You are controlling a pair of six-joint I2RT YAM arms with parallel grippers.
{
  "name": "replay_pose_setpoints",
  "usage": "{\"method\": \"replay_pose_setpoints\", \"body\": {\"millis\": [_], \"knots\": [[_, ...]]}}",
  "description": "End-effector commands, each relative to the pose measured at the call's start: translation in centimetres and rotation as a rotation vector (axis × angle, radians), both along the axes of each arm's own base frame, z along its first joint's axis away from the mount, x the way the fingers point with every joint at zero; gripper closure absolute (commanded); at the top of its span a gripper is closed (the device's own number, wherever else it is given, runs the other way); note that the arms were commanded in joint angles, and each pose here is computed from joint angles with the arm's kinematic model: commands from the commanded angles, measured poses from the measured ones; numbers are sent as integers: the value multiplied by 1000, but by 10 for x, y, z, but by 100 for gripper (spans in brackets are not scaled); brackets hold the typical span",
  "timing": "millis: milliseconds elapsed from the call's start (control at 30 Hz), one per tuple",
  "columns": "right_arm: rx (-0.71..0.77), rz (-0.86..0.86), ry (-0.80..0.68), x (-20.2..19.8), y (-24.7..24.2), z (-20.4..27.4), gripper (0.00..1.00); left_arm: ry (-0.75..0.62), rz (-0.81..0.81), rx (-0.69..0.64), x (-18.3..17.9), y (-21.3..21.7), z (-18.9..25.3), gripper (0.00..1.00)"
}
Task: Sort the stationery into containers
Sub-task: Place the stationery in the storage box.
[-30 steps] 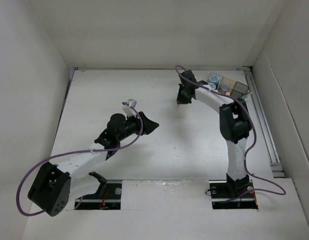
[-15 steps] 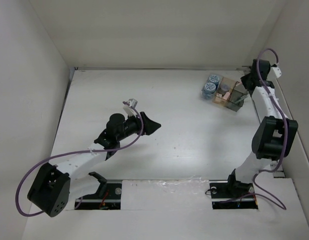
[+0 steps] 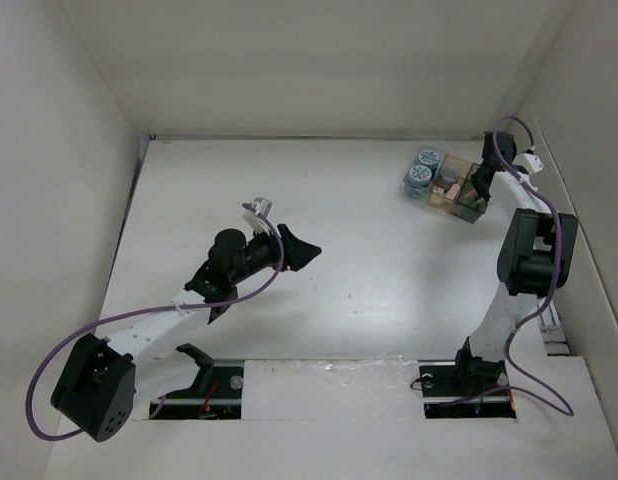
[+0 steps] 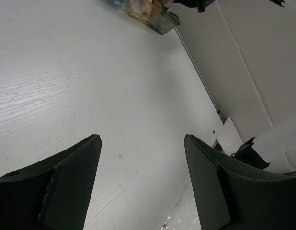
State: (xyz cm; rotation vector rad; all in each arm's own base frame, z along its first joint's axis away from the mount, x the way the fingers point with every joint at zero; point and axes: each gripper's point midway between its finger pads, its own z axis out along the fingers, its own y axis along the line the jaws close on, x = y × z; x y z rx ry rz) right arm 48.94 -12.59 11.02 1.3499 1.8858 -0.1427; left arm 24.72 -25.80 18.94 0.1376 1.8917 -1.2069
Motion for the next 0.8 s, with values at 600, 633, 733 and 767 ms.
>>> {"method": "replay_pose_setpoints", "body": {"millis": [600, 633, 733, 767], "knots": [[-282, -86, 109, -3, 12, 4, 66, -75, 7, -39, 0, 2, 21, 33], [-288, -94, 99, -3, 10, 10, 62, -67, 8, -34, -1, 2, 17, 33], [-286, -118, 55, -6, 9, 29, 45, -67, 8, -34, -1, 2, 17, 31], [-285, -122, 28, -7, 9, 42, 41, -68, 17, -33, 0, 3, 17, 31]]}}
